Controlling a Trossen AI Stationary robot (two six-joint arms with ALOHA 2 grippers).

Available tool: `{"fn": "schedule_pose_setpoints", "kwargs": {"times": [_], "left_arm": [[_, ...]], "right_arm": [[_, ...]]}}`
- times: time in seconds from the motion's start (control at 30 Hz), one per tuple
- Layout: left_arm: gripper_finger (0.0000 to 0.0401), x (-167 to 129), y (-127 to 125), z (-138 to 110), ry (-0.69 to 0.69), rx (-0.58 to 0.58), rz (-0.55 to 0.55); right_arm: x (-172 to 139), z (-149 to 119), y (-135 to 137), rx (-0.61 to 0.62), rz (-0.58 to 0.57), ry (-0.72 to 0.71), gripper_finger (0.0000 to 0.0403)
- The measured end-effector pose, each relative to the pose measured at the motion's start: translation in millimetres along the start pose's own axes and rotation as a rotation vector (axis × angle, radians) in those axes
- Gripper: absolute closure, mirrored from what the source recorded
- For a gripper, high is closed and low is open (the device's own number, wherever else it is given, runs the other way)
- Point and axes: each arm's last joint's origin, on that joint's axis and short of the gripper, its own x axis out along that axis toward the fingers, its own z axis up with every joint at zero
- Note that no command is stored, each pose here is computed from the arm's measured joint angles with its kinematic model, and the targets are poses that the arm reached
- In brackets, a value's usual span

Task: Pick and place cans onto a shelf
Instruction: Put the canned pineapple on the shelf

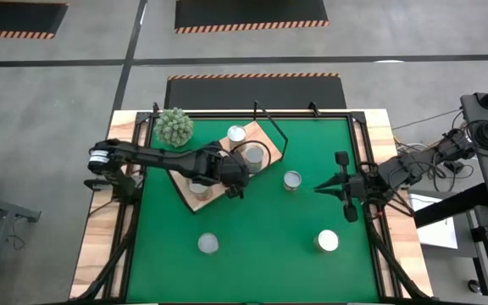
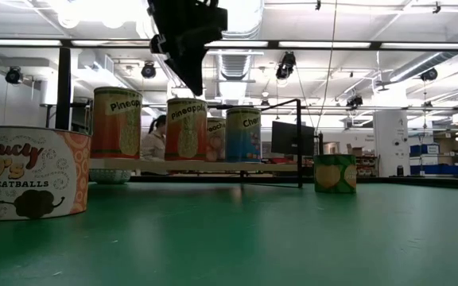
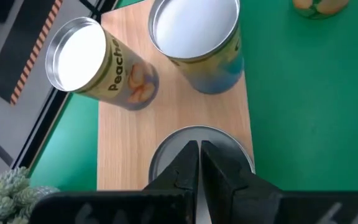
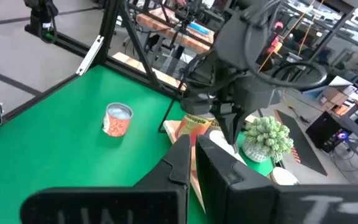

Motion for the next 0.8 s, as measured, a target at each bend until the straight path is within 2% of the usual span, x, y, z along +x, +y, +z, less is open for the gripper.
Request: {"fn": "schedule_pose_setpoints", "kwargs": {"times": [0.33,0.57,0.8], "left_arm": [[0.0401,16,-8,-3,0.041,-0.017,0.044],[0.0401,17,-8,-8,0.076,-0.122,0.08],[0.0401,14,-12,-10,0.075,-0.206,0.065]], "right_arm": [[-2,-2,0,-0.003,0.002,0.011,0.039],[-2,-2,0,-0.003,-0.003,0.013,0.039],[-2,-2,0,-0.003,-0.004,0.013,0.039]]}}
